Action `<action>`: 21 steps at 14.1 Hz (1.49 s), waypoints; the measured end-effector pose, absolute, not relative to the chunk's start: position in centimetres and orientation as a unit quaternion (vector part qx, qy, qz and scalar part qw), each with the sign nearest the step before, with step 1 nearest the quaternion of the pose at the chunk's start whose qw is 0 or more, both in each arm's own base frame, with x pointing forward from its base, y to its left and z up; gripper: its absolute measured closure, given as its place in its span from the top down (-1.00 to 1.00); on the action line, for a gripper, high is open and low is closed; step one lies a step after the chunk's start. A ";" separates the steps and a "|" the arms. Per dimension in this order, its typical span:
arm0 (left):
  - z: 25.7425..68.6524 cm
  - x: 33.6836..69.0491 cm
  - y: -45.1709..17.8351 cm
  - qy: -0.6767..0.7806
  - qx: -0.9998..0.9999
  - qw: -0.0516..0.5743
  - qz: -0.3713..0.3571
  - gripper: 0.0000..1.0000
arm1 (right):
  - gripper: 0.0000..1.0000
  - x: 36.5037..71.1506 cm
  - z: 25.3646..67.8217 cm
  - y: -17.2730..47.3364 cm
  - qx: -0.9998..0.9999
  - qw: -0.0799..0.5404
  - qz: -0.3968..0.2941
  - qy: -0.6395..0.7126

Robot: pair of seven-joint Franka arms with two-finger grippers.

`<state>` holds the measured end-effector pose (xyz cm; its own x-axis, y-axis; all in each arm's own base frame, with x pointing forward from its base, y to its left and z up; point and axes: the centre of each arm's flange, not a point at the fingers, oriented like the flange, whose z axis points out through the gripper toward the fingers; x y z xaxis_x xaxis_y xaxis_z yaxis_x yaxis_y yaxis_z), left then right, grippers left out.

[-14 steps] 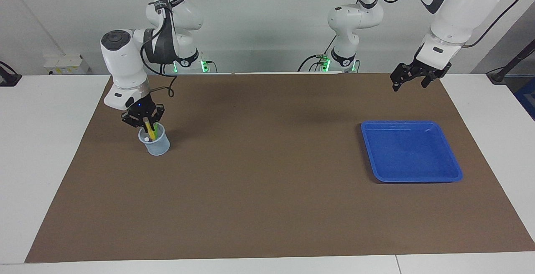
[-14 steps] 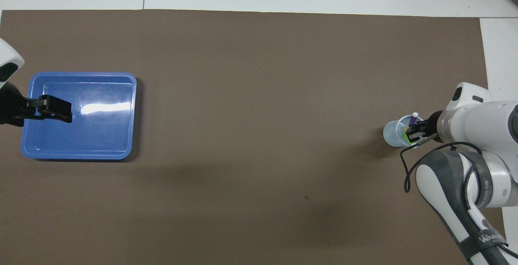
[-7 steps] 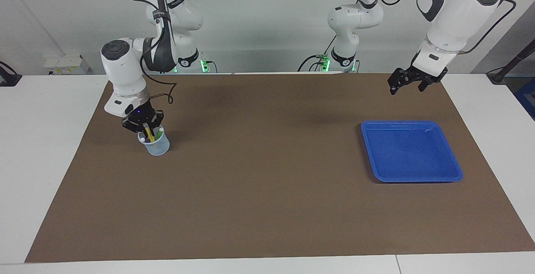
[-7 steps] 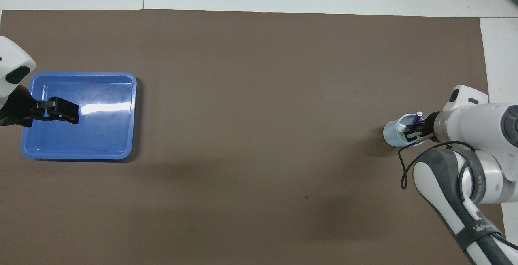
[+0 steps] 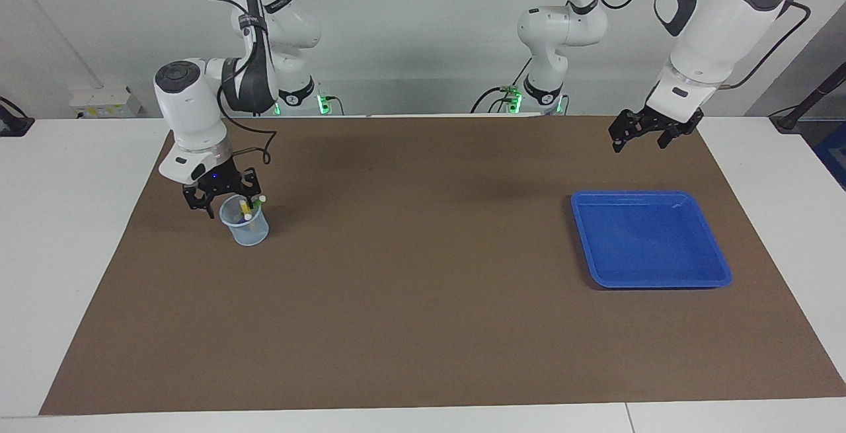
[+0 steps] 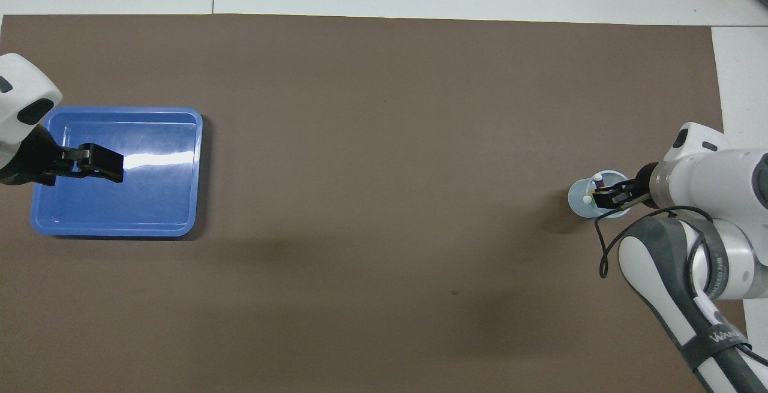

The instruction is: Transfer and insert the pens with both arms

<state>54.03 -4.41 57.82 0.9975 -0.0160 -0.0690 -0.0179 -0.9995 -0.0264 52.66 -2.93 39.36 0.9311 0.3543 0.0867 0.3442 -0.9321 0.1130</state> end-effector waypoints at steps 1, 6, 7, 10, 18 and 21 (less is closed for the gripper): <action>58.0 54.1 -4.6 0.009 -0.999 0.006 0.031 1.00 | 1.00 52.8 39.8 -2.9 0.982 0.048 0.049 0.178; 58.8 55.0 -4.7 0.000 -1.000 -0.029 -0.013 1.00 | 1.00 53.9 43.2 -2.5 0.982 0.047 0.031 0.179; 58.8 55.0 -4.6 0.000 -1.000 -0.029 -0.013 1.00 | 1.00 54.1 44.0 -2.5 0.982 0.047 0.028 0.179; 58.7 55.0 -4.4 -0.002 -1.000 -0.029 -0.012 1.00 | 1.00 54.8 46.4 -2.5 0.984 0.046 0.019 0.172; 55.4 55.9 -4.1 0.001 -0.999 -0.021 0.040 1.00 | 1.00 56.2 50.5 -2.1 0.996 0.040 0.017 0.081; 58.6 56.4 -4.3 0.005 -1.000 -0.021 0.022 1.00 | 1.00 56.5 52.2 -1.9 0.997 0.022 0.014 0.070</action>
